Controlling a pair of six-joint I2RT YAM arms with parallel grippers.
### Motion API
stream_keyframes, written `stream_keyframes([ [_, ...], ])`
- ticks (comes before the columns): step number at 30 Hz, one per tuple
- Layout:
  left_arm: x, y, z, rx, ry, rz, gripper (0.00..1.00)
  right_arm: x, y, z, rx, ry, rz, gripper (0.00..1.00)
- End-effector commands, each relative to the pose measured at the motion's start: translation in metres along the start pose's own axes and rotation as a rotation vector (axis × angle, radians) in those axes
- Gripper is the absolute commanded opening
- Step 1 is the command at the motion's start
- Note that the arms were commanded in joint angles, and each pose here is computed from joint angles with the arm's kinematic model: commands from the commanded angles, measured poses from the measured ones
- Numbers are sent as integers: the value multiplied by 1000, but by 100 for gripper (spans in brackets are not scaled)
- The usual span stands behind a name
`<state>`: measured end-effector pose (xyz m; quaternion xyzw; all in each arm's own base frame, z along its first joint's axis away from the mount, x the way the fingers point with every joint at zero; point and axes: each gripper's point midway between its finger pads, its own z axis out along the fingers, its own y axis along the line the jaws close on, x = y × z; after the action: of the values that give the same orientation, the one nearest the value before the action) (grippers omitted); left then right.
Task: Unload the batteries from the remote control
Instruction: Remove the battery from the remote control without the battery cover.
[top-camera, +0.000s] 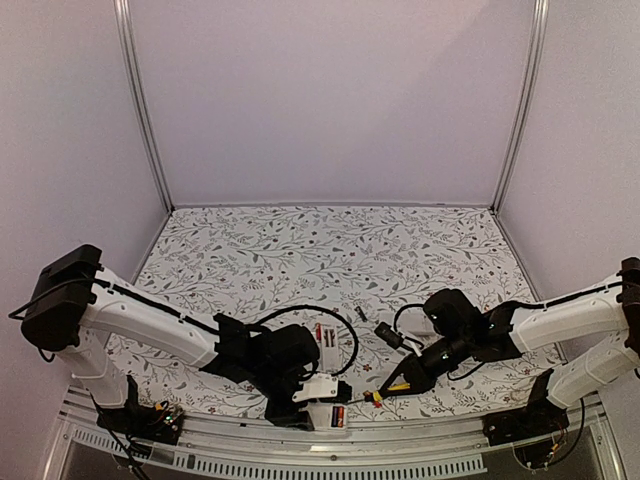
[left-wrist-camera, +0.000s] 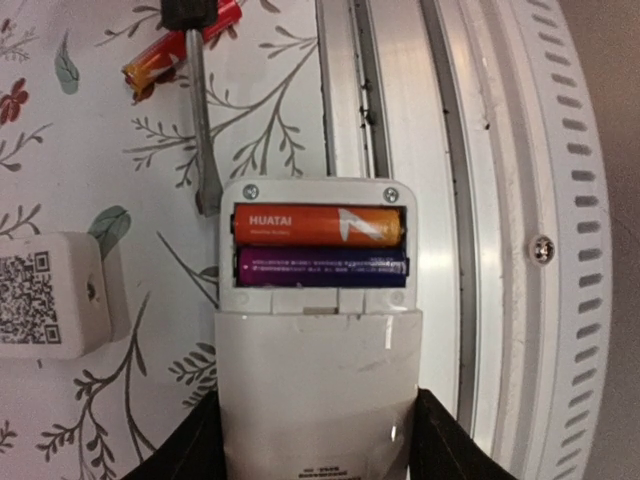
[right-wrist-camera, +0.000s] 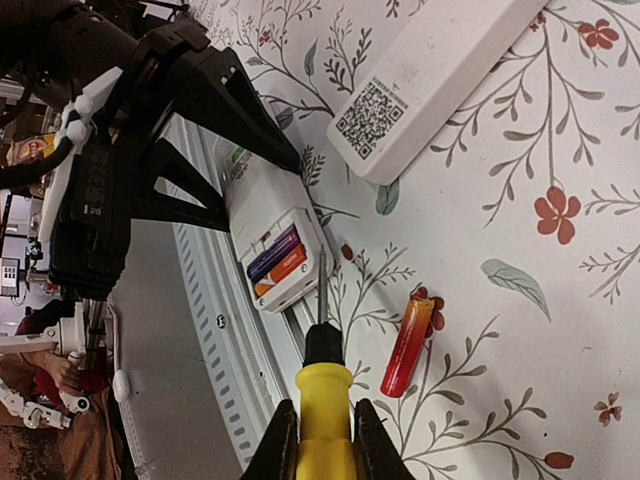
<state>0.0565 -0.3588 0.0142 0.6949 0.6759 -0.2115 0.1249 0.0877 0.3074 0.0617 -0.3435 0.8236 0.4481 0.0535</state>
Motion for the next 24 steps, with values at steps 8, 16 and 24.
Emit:
stream_keyframes([
  [8, 12, 8, 9, -16, 45, -13, 29, -9, 9, -10, -7, -55, -1, 0],
  [16, 12, 8, 10, -17, 47, -11, 28, 1, 2, -5, -8, -25, 11, 0],
  [24, 12, 8, 11, -14, 52, -14, 28, 4, 1, -2, -16, -13, 14, 0],
])
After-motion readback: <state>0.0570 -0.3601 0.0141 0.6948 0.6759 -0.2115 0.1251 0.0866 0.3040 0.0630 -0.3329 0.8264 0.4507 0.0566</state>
